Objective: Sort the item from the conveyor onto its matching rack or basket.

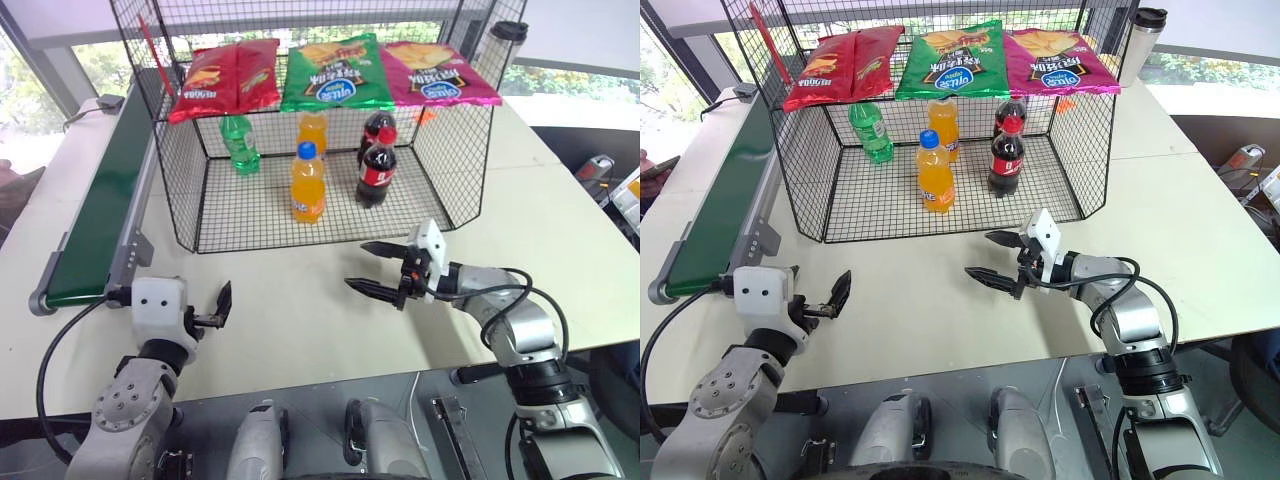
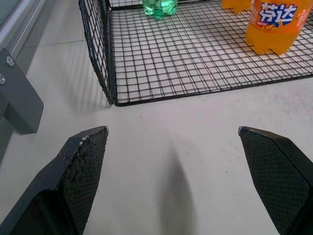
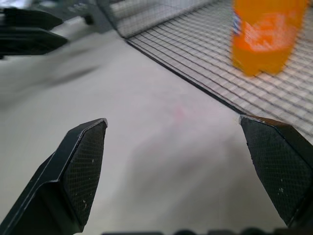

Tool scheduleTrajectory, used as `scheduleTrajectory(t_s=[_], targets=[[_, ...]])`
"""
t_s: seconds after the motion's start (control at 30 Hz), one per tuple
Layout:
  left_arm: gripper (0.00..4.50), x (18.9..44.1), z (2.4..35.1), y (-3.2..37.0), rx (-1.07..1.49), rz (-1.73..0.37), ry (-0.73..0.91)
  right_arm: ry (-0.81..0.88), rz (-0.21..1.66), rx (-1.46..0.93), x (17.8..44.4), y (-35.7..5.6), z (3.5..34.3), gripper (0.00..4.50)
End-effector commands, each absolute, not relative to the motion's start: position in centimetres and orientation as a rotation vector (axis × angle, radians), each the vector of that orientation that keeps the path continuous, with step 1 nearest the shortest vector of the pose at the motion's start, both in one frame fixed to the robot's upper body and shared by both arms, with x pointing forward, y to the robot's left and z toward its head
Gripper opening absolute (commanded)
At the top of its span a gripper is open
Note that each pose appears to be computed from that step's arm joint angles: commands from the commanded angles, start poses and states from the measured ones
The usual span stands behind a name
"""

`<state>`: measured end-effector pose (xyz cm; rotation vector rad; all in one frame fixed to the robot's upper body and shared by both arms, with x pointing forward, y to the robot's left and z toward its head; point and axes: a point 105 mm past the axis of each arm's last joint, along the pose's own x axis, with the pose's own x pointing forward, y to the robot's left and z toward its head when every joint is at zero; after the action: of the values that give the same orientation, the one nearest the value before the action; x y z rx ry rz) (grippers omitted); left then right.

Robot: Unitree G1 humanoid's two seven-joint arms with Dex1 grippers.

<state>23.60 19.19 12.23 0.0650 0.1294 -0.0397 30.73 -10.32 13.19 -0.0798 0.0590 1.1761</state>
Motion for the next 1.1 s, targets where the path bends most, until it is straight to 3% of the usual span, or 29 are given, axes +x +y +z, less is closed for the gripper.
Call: scheduleTrajectory(t_s=[0.03,0.5,1.1], targets=[[4.45,23.2,13.7,18.9,0.078,-0.046,0.075,-0.082,1.208,-0.075,30.3,-9.6,15.7,4.5],[4.45,22.6,15.6,20.1,0.077,0.026,0.031,-0.135,1.386,-0.254,28.5,-7.6,15.4,4.5],[4.45,22.5,16.3,21.3,0.065,0.084,0.019,-0.13,1.461,-0.33,28.0,-6.3,15.6,4.5]])
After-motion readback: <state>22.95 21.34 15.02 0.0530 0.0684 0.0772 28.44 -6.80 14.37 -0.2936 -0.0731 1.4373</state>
